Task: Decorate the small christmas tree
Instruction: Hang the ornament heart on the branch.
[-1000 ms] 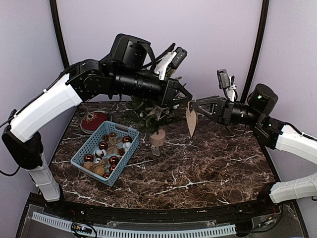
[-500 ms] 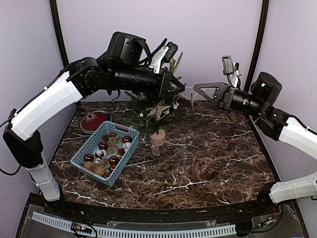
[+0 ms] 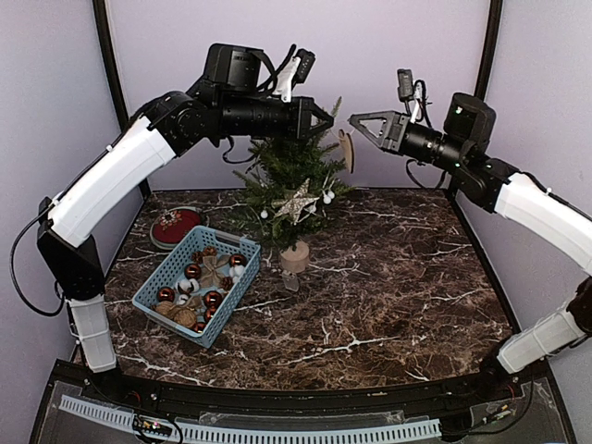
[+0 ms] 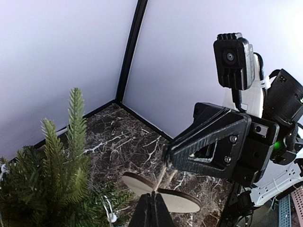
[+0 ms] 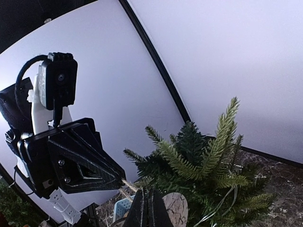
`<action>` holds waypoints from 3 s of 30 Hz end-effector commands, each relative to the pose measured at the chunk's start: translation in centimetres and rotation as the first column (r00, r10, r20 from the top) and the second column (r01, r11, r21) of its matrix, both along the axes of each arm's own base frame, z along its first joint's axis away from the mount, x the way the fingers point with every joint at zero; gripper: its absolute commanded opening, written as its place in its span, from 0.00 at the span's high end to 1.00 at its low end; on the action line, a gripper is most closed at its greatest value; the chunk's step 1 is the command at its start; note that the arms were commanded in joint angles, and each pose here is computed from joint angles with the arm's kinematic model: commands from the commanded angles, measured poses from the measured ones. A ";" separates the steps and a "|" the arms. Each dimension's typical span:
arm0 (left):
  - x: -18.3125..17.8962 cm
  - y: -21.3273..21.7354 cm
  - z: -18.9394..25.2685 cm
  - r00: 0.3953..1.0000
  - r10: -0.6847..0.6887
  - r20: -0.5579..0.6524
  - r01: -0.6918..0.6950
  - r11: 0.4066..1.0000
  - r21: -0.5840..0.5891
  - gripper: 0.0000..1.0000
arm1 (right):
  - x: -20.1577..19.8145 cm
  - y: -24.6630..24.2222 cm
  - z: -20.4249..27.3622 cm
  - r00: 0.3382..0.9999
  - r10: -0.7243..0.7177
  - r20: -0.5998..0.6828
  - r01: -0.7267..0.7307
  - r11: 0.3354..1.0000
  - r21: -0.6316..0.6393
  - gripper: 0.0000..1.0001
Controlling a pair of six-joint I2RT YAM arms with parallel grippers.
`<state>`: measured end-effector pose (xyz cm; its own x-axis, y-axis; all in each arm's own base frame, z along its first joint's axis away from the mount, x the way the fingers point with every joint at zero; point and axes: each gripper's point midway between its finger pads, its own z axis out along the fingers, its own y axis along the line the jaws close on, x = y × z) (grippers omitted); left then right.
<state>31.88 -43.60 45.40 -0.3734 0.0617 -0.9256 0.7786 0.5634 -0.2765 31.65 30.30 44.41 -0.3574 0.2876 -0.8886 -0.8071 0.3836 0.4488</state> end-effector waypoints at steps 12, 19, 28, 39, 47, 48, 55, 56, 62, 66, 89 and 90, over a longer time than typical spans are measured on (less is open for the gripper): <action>4.8 -0.2 3.9 0.951 0.104 0.291 -0.089 0.994 -0.064 1.00 | 7.3 -2.1 2.7 0.983 -0.176 0.052 0.175 0.984 0.020 1.00; 6.8 0.0 4.4 0.922 0.204 0.330 -0.179 0.978 -0.107 1.00 | 9.5 -2.1 3.1 0.978 -0.197 0.061 0.197 0.980 0.011 1.00; 8.1 0.1 4.5 0.911 0.245 0.333 -0.209 0.968 -0.141 1.00 | 11.9 -1.7 3.2 0.975 -0.211 0.064 0.212 0.977 -0.008 1.00; 9.2 0.4 4.5 0.917 0.247 0.314 -0.199 0.964 -0.177 1.00 | 13.3 -1.5 3.4 0.974 -0.216 0.064 0.217 0.976 -0.010 1.00; 10.1 0.3 3.4 0.925 0.245 0.289 -0.204 0.965 -0.167 1.00 | 14.8 -1.1 1.9 0.976 -0.214 0.030 0.215 0.976 -0.044 1.00; 10.2 0.3 3.2 0.927 0.245 0.284 -0.204 0.965 -0.165 1.00 | 14.9 -1.0 1.8 0.977 -0.212 0.027 0.213 0.976 -0.046 1.00; 10.2 0.2 2.2 0.936 0.234 0.262 -0.204 0.969 -0.137 1.00 | 14.7 -0.7 1.3 0.982 -0.191 0.015 0.191 0.980 -0.056 1.00; 10.2 0.1 2.1 0.938 0.231 0.258 -0.202 0.970 -0.134 1.00 | 14.6 -0.7 1.3 0.982 -0.186 0.015 0.186 0.981 -0.057 1.00; 9.7 -0.1 1.6 0.951 0.202 0.233 -0.178 0.977 -0.122 1.00 | 13.7 -0.4 0.7 0.990 -0.143 0.005 0.143 0.987 -0.068 1.00; 9.2 -0.2 1.9 0.957 0.179 0.228 -0.154 0.980 -0.126 1.00 | 13.1 -0.3 0.8 0.992 -0.123 0.003 0.123 0.990 -0.073 1.00; 7.0 1.7 5.2 0.946 0.167 0.279 -0.128 0.980 -0.155 0.51 | 11.7 -2.5 3.7 0.977 -0.209 0.044 0.211 0.976 -0.044 0.57; 6.9 1.7 5.3 0.946 0.164 0.279 -0.124 0.980 -0.155 0.50 | 11.6 -2.8 3.8 0.973 -0.227 0.048 0.229 0.973 -0.043 0.51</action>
<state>40.90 -43.92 46.29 -0.1460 -0.0567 -0.9877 0.7343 0.6629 -0.1466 44.35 29.25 45.41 -0.3327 0.2702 -0.9035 -0.7204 0.5454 0.4284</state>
